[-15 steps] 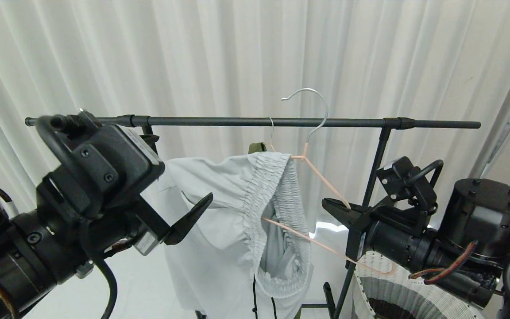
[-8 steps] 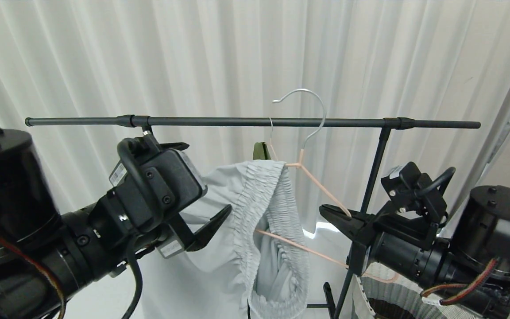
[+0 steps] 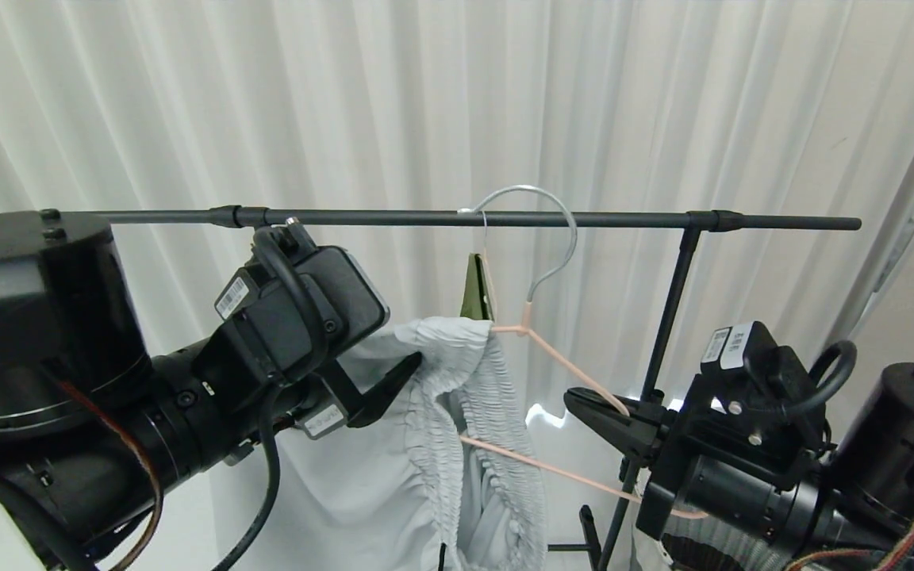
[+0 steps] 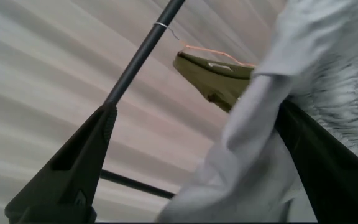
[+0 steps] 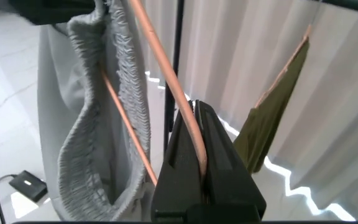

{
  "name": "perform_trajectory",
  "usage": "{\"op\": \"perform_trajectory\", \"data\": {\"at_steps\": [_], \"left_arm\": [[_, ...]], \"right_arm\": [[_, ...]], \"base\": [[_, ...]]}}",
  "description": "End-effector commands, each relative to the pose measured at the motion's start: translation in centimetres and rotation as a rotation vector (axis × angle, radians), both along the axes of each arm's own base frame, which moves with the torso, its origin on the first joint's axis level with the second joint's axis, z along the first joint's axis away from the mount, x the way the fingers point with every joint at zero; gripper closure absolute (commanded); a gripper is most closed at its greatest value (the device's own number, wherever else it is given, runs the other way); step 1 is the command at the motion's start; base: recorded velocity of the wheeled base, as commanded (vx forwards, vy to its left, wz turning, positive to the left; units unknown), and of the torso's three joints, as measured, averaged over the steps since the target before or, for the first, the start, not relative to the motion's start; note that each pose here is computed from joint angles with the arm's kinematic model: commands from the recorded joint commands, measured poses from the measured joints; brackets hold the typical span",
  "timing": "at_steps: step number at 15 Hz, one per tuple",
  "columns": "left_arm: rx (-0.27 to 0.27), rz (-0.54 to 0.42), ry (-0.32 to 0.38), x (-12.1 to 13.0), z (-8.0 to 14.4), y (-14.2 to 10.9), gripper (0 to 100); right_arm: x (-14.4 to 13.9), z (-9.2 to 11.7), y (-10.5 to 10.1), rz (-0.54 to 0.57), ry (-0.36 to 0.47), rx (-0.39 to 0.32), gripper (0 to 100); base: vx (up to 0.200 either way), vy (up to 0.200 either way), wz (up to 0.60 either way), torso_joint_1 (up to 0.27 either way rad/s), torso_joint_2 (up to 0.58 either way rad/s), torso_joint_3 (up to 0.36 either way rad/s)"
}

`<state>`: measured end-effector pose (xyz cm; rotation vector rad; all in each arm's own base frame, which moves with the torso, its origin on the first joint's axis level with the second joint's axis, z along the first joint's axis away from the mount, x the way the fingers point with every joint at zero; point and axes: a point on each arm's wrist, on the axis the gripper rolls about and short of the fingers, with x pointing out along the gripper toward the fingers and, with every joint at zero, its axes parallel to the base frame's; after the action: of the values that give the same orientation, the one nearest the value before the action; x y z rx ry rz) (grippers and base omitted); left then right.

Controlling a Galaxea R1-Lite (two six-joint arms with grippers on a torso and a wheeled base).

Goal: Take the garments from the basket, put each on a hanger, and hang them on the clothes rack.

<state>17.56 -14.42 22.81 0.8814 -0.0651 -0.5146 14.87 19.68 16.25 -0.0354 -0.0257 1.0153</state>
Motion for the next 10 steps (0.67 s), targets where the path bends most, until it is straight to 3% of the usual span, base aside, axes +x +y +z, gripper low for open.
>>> {"op": "perform_trajectory", "data": {"at_steps": [1, 7, 8, 10], "left_arm": [[0.003, 0.006, 0.002, 0.16, -0.07, 0.04, 0], [0.013, 0.003, 0.014, 0.09, -0.5, 0.05, 0], [0.014, 0.002, 0.015, 0.08, -0.54, 0.06, 100], [0.013, 0.003, 0.014, 0.05, -0.51, 0.08, 100]], "right_arm": [[-0.19, -0.47, -0.09, 0.015, 0.005, -0.017, 100], [-0.58, -0.56, 0.48, 0.058, 0.004, -0.021, 100], [-0.63, -0.55, 0.45, 0.071, 0.001, -0.023, 100], [-0.65, -0.52, 0.49, 0.075, -0.001, -0.022, 100]], "base": [[0.0, 0.0, 0.0, 0.0, 0.0, 0.0], [0.0, 0.0, 0.0, 0.0, 0.0, 0.0], [0.0, 0.0, 0.0, 0.0, 0.0, 0.0], [0.0, 0.0, 0.0, 0.0, 0.0, 0.0]]}}
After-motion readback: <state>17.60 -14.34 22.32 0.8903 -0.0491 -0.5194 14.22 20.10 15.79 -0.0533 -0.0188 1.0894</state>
